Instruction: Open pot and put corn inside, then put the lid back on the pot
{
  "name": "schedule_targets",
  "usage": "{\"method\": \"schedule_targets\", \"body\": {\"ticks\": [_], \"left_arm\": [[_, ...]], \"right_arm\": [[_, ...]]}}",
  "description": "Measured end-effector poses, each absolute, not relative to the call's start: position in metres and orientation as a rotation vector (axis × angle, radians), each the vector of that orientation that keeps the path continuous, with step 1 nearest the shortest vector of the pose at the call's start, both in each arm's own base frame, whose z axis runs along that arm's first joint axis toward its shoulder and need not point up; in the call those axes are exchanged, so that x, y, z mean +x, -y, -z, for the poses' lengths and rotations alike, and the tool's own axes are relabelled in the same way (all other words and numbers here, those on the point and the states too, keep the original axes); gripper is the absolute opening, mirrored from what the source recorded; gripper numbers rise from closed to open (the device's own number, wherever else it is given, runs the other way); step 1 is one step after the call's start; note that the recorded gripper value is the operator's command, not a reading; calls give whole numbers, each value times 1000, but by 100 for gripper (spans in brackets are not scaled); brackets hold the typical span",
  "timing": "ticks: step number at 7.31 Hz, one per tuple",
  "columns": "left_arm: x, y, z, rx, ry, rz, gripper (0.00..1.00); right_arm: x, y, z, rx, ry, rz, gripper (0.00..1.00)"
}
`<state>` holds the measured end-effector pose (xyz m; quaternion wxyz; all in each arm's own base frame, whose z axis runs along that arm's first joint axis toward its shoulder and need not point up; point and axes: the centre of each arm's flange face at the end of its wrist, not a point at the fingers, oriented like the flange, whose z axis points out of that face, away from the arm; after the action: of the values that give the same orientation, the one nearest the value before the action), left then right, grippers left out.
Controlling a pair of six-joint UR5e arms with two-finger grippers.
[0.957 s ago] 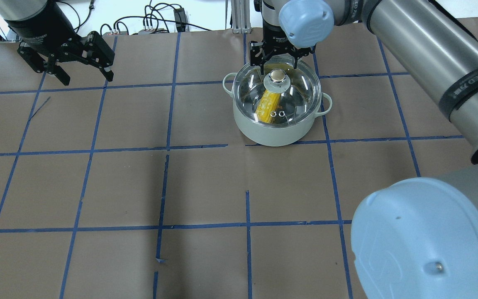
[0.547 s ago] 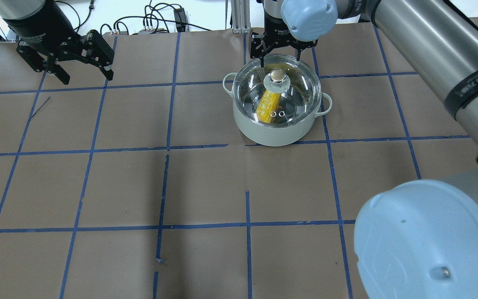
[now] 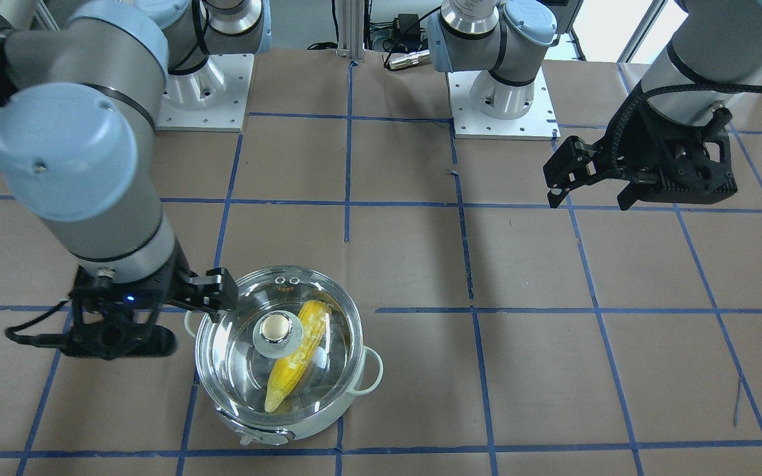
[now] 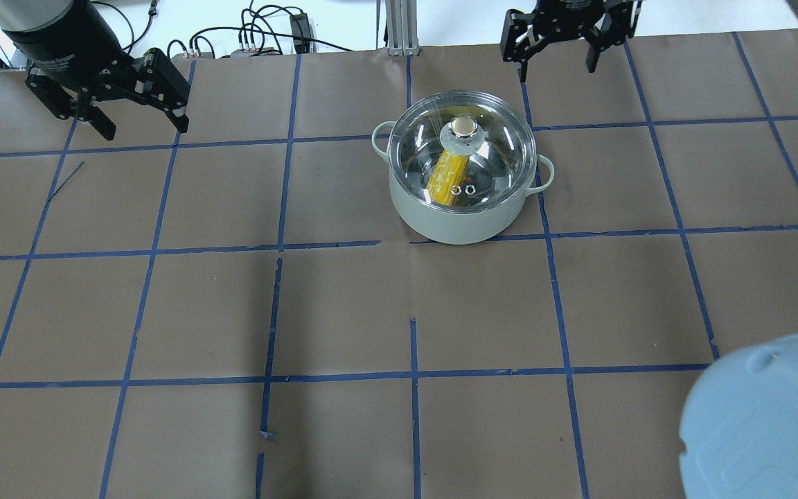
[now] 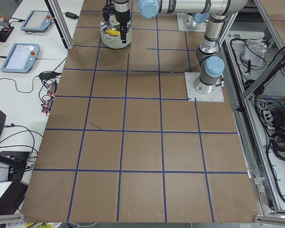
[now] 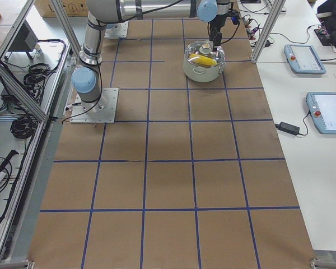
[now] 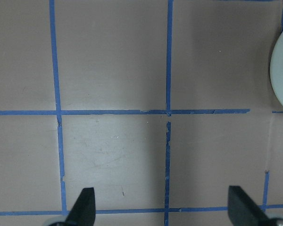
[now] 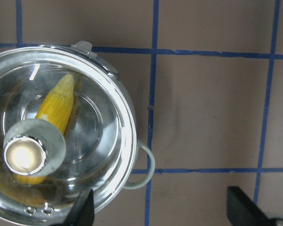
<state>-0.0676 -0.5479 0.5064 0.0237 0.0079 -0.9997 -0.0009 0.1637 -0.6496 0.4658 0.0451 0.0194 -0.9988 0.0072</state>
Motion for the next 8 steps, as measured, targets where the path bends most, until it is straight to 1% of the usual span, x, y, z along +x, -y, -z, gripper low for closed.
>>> {"method": "schedule_targets", "body": {"ticks": [2,3,6,8], "left_arm": [[-68,547,-509,24,3095,-7,100],[-68,547,-511,24,3095,-11,100],[-68,547,-513,24,3097,-19,100],[-67,547,-516,24,3098,-28,100]], "right_arm": [[143,630,-492,41,3048,-32,100],[137,621,-495,34,3047,-24,99],[129,576,-486,29,3053,12,100],[125,571,-482,20,3054,-4,100]]}}
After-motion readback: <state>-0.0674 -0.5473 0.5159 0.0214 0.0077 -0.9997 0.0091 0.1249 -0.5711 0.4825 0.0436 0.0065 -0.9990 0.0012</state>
